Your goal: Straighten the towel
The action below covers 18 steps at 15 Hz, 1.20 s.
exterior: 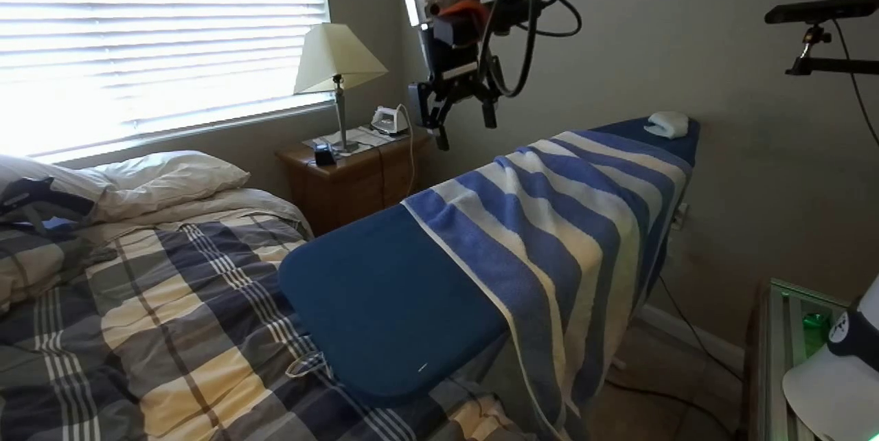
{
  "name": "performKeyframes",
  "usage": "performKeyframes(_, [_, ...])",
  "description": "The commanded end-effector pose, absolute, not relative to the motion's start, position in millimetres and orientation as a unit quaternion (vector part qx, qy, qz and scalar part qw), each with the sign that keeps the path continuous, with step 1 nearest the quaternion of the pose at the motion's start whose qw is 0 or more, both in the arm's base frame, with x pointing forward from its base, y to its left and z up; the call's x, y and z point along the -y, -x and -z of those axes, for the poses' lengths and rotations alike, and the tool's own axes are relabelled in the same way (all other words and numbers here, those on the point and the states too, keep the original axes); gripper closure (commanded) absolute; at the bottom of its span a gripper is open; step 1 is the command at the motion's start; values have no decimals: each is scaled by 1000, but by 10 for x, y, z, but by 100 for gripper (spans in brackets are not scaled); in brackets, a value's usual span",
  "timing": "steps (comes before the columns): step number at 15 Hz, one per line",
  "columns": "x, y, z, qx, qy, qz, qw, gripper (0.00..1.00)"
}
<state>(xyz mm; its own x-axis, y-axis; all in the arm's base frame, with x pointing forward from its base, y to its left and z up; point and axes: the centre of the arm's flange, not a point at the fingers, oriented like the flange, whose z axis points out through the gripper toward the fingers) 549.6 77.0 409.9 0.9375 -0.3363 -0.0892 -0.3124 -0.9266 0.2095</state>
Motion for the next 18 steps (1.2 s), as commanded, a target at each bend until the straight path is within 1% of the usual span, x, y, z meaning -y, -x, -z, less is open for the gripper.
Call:
performKeyframes(1, [-796,-5892,-3822,182,-969,68,154,0])
performKeyframes(4, [-863,-6112,-3595,160,-975,50,149,0])
performKeyframes(5, [-803,-5846,-3648,165,-974,67,140,0])
performKeyframes(13, [-808,-5884,-3594,164,-974,67,141,0])
performKeyframes(18, [-1057,-6027,-3364,194,-964,54,172,0])
